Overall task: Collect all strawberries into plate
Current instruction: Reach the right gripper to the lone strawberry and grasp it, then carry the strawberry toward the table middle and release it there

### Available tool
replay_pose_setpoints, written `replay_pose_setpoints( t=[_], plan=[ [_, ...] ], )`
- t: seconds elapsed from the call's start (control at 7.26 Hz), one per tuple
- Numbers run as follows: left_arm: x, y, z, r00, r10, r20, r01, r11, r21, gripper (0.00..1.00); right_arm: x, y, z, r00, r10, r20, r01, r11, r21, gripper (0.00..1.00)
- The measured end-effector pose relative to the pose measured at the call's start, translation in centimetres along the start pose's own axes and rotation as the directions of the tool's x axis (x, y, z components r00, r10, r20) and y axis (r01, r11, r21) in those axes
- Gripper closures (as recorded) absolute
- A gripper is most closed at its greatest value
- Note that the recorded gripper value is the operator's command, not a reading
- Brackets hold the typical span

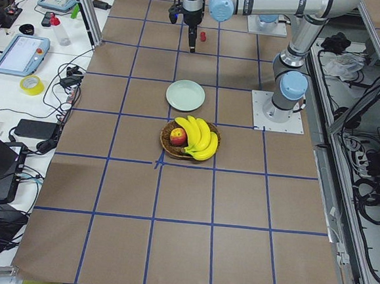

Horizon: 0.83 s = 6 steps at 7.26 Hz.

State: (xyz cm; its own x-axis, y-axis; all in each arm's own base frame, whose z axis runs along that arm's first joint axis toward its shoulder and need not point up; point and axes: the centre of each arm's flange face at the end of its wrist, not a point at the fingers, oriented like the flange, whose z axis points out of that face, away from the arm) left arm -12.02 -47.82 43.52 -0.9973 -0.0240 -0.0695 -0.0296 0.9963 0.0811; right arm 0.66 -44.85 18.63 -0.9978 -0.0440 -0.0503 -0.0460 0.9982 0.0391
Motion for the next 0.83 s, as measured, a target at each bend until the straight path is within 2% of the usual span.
replay_pose_setpoints(
  t=[0.14, 0.28, 0.41, 0.69, 0.83],
  plan=[
    [-0.05, 0.01, -0.03, 1.000, 0.000, 0.000, 0.000, 1.000, 0.001, 0.00, 0.11, -0.18, 0.44, 1.000, 0.004, -0.003, -0.004, 1.000, 0.004, 0.34],
    [-0.09, 0.01, -0.29, 1.000, 0.000, -0.001, 0.000, 1.000, 0.007, 0.00, 0.17, -0.23, 0.64, 1.000, 0.006, -0.006, -0.006, 1.000, 0.002, 0.58],
    [-0.13, 0.05, -0.50, 1.000, 0.000, 0.000, 0.000, 1.000, 0.012, 0.00, 0.23, -0.20, 0.74, 1.000, 0.005, -0.011, -0.005, 1.000, -0.002, 0.60],
    [-0.12, 0.05, -0.23, 1.000, 0.003, 0.000, -0.003, 1.000, 0.009, 0.00, 0.37, -0.06, 0.83, 1.000, 0.001, -0.025, -0.002, 1.000, -0.016, 0.84],
    [-0.10, 0.03, 0.02, 1.000, 0.006, 0.000, -0.006, 1.000, 0.004, 0.00, 0.47, 0.04, 0.89, 0.999, -0.001, -0.034, 0.000, 1.000, -0.027, 0.85]
  ],
)
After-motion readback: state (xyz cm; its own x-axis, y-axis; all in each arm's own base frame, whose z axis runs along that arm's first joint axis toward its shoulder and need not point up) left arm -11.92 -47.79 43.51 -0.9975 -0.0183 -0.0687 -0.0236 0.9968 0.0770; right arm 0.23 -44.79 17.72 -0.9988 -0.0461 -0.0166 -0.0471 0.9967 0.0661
